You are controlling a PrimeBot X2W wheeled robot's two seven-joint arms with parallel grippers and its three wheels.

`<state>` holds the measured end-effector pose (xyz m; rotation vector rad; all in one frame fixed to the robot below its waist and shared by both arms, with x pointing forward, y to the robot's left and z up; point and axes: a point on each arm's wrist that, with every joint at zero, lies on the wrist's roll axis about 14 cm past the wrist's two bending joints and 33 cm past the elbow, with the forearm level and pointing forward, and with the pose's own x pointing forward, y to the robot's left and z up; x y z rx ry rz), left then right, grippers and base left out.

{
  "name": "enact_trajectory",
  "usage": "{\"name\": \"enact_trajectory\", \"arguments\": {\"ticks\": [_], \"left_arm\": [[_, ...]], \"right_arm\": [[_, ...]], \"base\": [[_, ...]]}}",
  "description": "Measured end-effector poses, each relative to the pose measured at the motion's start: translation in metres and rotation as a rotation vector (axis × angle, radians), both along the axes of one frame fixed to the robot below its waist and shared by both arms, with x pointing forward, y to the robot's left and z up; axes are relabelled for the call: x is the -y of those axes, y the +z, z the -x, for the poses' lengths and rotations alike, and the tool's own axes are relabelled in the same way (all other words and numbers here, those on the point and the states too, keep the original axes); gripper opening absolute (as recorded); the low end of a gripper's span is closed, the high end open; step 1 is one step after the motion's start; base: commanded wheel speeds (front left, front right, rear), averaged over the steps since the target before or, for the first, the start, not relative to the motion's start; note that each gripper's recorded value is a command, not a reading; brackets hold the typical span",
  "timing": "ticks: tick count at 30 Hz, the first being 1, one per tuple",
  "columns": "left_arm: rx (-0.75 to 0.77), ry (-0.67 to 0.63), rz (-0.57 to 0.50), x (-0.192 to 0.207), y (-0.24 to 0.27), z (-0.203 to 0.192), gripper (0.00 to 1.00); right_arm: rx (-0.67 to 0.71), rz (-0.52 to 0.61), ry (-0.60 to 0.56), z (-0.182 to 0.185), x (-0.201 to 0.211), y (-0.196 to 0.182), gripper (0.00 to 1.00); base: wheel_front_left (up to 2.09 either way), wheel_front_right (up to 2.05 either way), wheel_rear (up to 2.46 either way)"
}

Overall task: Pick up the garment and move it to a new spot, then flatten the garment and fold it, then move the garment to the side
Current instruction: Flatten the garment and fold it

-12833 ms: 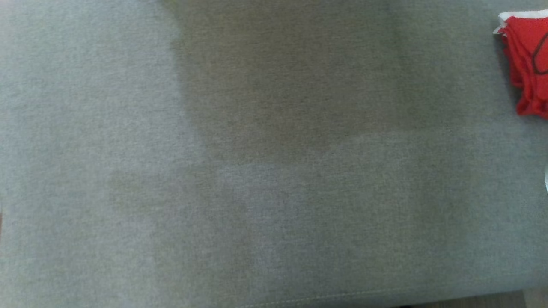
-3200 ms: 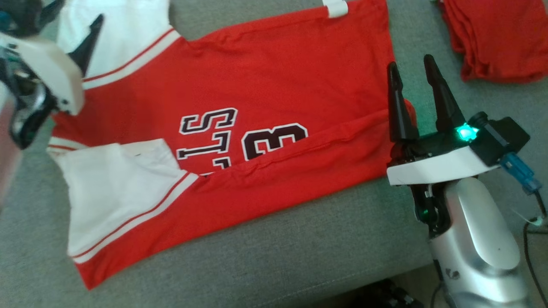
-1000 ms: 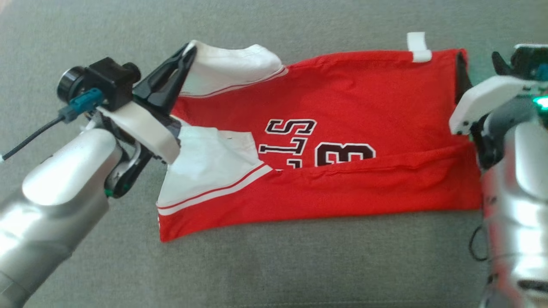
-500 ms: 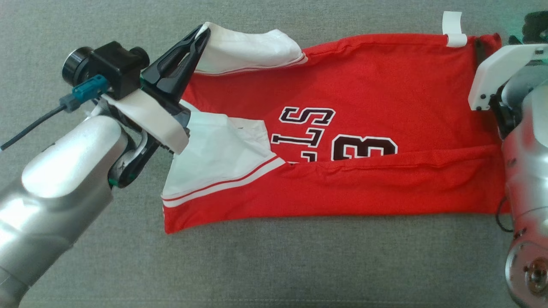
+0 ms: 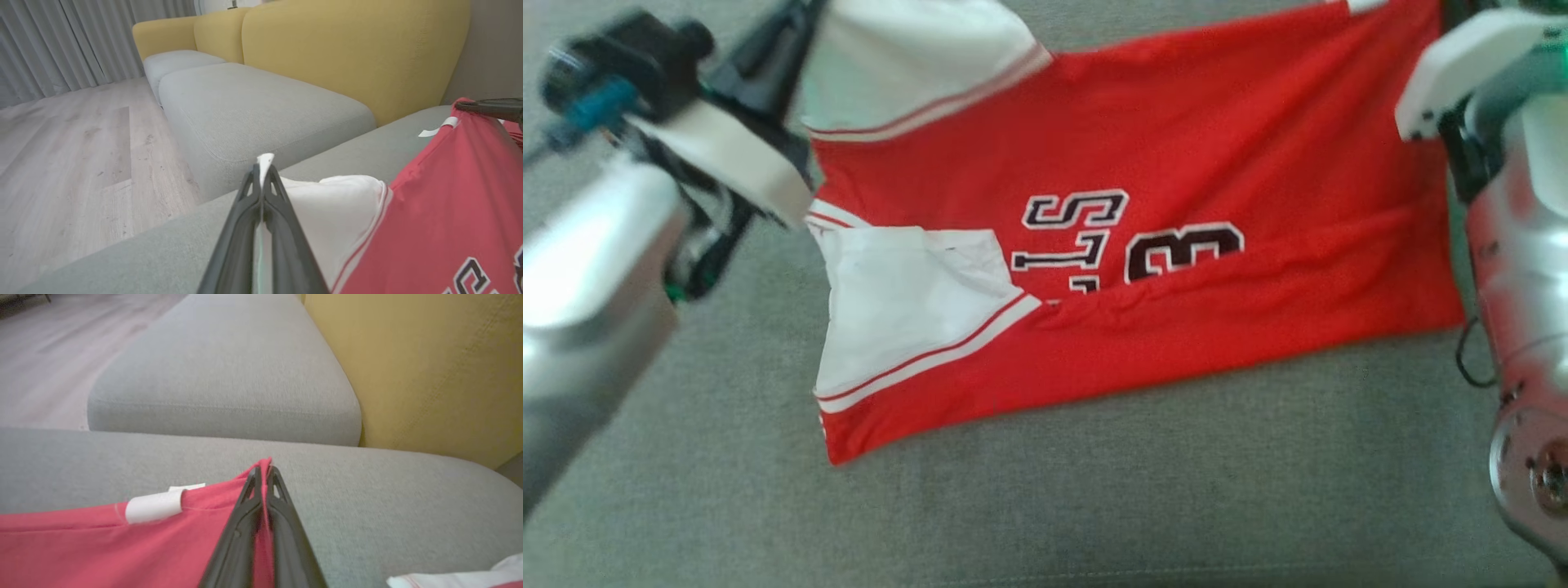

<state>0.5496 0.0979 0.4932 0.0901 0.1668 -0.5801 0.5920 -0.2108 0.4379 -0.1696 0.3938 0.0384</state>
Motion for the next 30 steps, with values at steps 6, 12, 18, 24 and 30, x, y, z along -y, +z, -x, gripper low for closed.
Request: {"name": "enact_trajectory", "arguments": {"ticks": [6, 12, 18, 24, 30], "left_arm": [[0.056, 0.022, -0.003, -0.004, 0.02, -0.027, 0.0], [0.1, 0.038, -0.003, -0.004, 0.032, -0.047, 0.0], [0.118, 0.048, 0.008, -0.006, 0.038, -0.046, 0.0], [0.083, 0.034, 0.007, -0.01, 0.025, -0.017, 0.0], [0.05, -0.006, 0.007, -0.009, 0.016, 0.028, 0.0]], "right_arm": [[0.098, -0.03, 0.018, -0.012, -0.006, 0.026, 0.0], [0.155, -0.039, 0.038, -0.02, -0.01, 0.041, 0.0], [0.157, -0.077, 0.041, -0.014, -0.015, 0.041, 0.0], [0.126, -0.112, 0.033, 0.005, -0.016, 0.034, 0.0], [0.026, -0.115, 0.029, 0.039, -0.012, 0.011, 0.0]], "base": [[0.0, 0.0, 0.0], [0.0, 0.0, 0.0], [0.0, 0.0, 0.0], [0.0, 0.0, 0.0], [0.0, 0.0, 0.0]]}}
